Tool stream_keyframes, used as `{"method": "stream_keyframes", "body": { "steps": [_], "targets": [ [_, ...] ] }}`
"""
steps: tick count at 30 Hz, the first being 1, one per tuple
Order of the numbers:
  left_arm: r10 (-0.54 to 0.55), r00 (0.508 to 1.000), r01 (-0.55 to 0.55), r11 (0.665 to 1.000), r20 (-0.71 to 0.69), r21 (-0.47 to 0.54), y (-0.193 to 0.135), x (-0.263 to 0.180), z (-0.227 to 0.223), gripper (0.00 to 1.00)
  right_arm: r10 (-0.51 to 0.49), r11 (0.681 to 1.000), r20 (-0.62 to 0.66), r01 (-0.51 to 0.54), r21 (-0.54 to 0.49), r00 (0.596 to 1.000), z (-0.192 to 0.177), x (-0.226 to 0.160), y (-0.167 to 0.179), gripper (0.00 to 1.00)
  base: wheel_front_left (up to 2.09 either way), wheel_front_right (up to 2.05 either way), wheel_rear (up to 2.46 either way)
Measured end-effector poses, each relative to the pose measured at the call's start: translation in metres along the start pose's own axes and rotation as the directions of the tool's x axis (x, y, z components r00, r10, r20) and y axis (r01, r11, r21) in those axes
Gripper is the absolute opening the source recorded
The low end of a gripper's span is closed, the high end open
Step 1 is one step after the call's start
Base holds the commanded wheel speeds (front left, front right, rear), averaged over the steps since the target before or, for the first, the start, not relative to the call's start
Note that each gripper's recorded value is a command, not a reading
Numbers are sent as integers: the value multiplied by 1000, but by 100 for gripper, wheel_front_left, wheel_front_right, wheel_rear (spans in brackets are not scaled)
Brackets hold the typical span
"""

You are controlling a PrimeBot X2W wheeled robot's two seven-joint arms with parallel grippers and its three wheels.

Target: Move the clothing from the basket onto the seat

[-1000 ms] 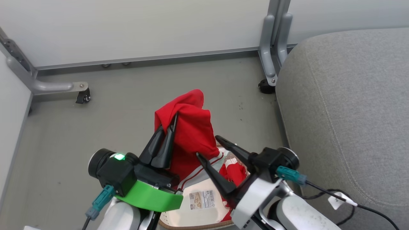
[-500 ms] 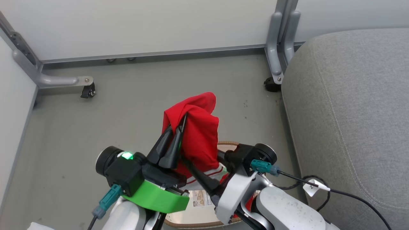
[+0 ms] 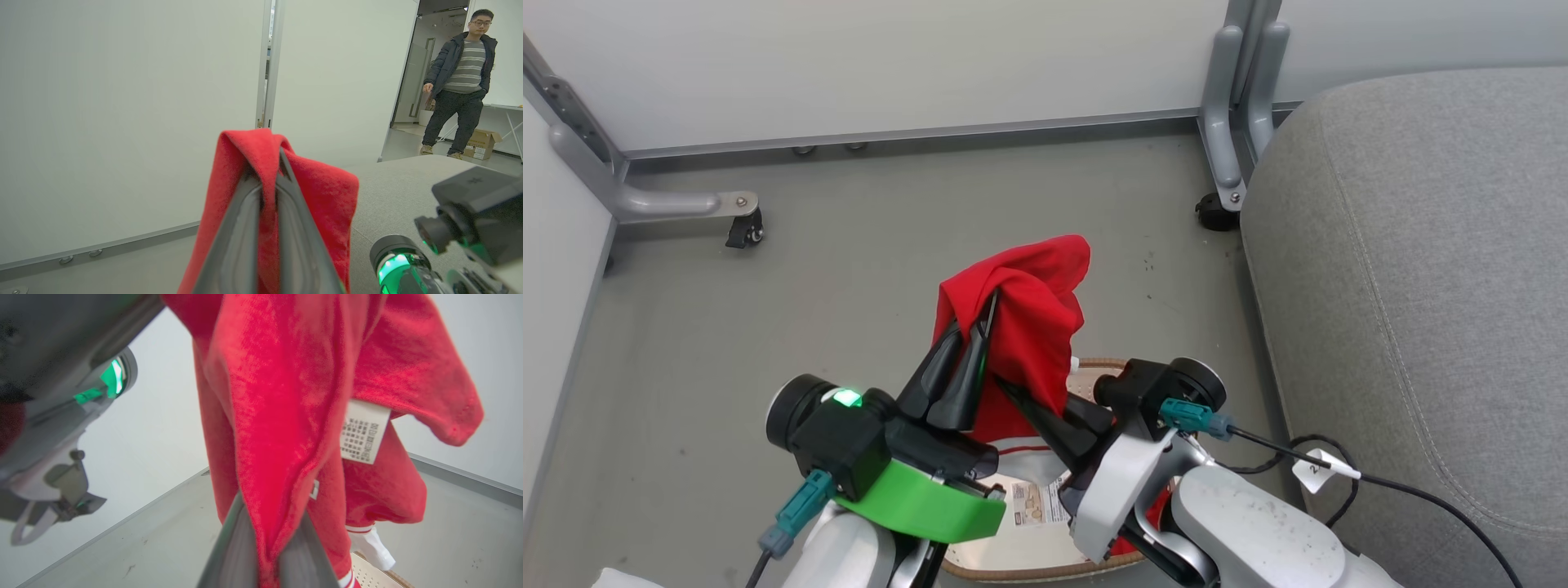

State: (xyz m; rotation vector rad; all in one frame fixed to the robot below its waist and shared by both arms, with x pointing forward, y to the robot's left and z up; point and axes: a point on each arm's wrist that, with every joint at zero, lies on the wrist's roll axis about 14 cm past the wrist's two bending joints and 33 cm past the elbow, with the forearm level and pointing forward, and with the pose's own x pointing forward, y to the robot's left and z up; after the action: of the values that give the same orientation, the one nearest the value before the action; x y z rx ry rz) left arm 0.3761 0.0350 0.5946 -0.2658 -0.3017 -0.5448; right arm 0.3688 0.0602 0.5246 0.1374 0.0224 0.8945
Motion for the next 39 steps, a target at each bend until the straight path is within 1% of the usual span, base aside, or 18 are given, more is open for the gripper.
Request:
{"method": "stream_keyframes", "body": {
  "steps": [11,12,13,14,22,27,30,39],
  "targets": [
    [2,1000,-2,1000,-3,6,0,-1,0,0,-5,1000,12,5,-5,1000,2,0,-2,0,0,0,0],
    [2,1000,-2,1000,-12,7,1,-1,-1,4,-6,1000,15,6,-5,1000,3,0,-2,0,0,0,0],
    [11,1000,-11,1000,-20,9,2,-1,-3,41,-8,1000,19,8,-6,1000,4,0,-3,0,0,0,0],
    [16,1000,-16,1000,-25,10,3,-1,-4,100,-11,1000,25,11,-6,1000,5,0,-4,0,0,0,0],
    [16,999,-14,999,-35,40,7,-3,-1,100,-53,998,81,55,-26,995,20,0,-19,0,0,0,0],
    [-18,994,27,997,-110,79,2,-9,-12,100,-77,996,92,81,-44,993,24,0,-29,0,0,0,0],
    [-39,985,53,995,-168,79,-3,-18,-24,100,-91,994,92,96,-49,992,24,-1,-34,0,0,0,0],
    [-92,943,110,993,-319,39,-21,-42,-62,100,-122,991,85,127,-52,989,21,-5,-43,0,0,0,0]
  ]
}}
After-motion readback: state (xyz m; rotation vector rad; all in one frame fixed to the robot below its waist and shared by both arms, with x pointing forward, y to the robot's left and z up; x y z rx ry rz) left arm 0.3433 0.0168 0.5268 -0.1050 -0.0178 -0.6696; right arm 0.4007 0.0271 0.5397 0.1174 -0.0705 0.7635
